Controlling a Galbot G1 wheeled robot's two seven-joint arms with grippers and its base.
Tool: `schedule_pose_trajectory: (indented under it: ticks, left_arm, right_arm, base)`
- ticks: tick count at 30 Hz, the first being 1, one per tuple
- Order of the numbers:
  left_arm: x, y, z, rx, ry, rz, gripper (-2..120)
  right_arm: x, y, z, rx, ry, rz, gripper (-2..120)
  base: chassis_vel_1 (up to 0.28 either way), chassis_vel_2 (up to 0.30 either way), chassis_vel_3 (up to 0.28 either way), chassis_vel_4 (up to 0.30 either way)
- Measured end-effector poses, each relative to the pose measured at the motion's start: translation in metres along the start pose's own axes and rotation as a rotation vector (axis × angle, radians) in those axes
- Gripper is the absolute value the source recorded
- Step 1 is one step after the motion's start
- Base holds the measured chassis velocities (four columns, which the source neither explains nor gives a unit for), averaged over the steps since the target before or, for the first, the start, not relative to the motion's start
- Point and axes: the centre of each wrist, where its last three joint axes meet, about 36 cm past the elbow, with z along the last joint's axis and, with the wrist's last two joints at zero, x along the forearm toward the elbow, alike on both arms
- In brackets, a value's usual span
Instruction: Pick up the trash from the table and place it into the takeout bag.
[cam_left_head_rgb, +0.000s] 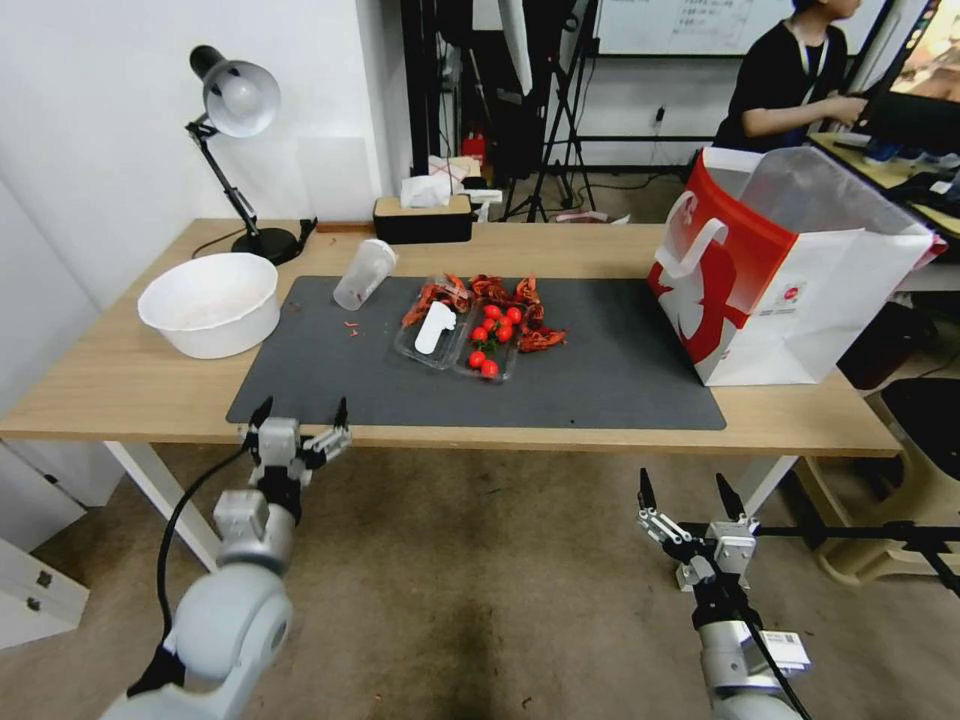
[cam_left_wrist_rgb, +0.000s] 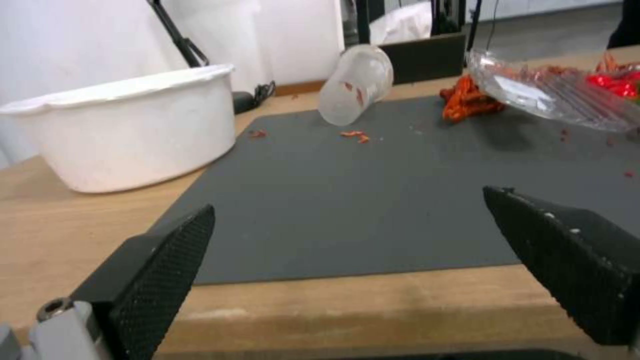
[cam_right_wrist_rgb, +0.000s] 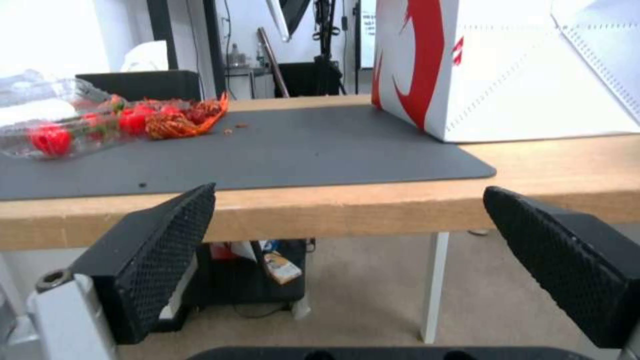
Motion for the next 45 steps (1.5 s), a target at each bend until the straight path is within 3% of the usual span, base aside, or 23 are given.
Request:
schedule_pose_trajectory:
  ticks: [8, 13, 19, 22, 33, 45]
  left_arm:
    - [0.015, 0.007, 0.022, 0.003, -0.030, -0.019, 100]
    - [0.017, 0.009, 0.030, 0.010, -0.053, 0.004, 100]
    - [0.019, 0.020, 0.050, 0.061, -0.130, 0.081, 100]
    - [0.020, 0.023, 0.052, 0.065, -0.127, 0.082, 100]
    - [0.017, 0.026, 0.053, 0.059, -0.115, 0.083, 100]
    - [-0.040, 0.045, 0.017, 0.054, -0.166, 0.116, 100]
  right_arm:
    - [0.002, 0.000, 0.000, -0.004, -0.004, 0.001, 100]
    - [0.002, 0.000, 0.000, -0.006, -0.007, 0.000, 100]
    - [0.002, 0.000, 0.002, -0.008, -0.004, 0.001, 100]
    - [0.003, 0.000, 0.002, -0.008, -0.003, 0.002, 100]
    - [0.003, -0.001, 0.002, -0.005, -0.003, 0.001, 100]
    - [0.001, -0.002, 0.002, -0.003, -0.001, -0.001, 100]
  base:
    - [0.000, 0.000, 0.000, 0.000]
    - [0.000, 0.000, 0.000, 0.000]
    - [0.000, 0.000, 0.000, 0.000]
    - [0.000, 0.000, 0.000, 0.000]
    - [0.000, 0.000, 0.000, 0.000]
    - [0.000, 0.000, 0.000, 0.000]
